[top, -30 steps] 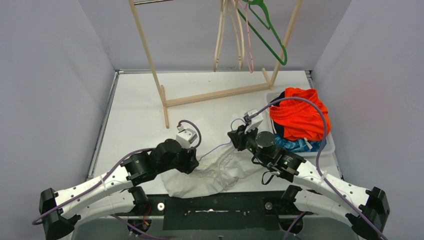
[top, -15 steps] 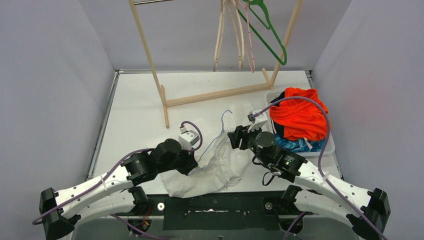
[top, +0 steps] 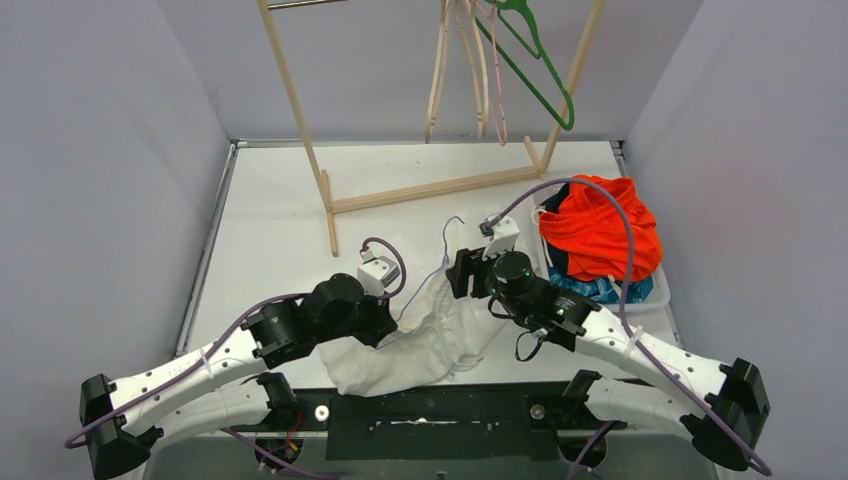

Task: Remove the shorts from the hanger

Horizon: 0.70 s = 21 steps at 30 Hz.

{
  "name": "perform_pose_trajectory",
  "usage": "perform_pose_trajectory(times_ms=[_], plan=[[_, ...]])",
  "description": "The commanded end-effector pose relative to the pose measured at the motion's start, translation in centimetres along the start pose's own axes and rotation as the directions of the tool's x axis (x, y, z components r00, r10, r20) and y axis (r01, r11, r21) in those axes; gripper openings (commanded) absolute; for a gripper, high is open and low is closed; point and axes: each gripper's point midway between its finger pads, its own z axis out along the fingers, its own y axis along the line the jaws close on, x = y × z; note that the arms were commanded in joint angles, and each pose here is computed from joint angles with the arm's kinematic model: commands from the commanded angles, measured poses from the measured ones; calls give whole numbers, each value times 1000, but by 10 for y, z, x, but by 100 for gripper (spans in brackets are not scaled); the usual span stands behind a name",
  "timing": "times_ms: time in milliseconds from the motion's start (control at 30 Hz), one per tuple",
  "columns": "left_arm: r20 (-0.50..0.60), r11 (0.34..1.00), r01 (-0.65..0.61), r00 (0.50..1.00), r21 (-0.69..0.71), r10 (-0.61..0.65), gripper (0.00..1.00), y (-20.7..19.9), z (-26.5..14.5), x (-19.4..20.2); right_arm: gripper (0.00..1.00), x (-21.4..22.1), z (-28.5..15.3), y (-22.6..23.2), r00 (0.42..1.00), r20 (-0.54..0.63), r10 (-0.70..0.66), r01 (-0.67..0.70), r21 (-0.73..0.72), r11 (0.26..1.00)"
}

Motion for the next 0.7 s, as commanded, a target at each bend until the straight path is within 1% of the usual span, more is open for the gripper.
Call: perform_pose_trajectory(times_ms=[0,100,200,267,367,500,567,667], plan=[[88,999,22,996,49,-27,0,-17,-10,-33,65,-7,12,27,999,-38,-39,34,-108,994],[93,999,25,995,43,-28,0,-16,-11,-34,61,-1,23,18,997,-75,-30,27,-45,999],[89,999,22,996,46,-26,0,-16,-11,-33,59,-6,32,-1,998,-29,51,-49,61,997],[84,999,23,996,43,-26,0,-15,-9,-31,52,-9,35,-10,994,24,108,-109,88,990],[77,999,23,997,37,-26,0,-14,-7,-29,40,-10,40,-12,985,61,159,-163,68,984],[78,999,25,997,35,-28,0,-13,-8,-29,22,-8,42,-20,985,57,162,-167,96,981],[85,999,26,996,34,-29,0,-13,-10,-30,14,-5,42,-29,985,60,159,-166,137,977],[105,999,28,994,30,-31,0,-12,-15,-33,10,1,42,-44,985,47,165,-171,183,968]])
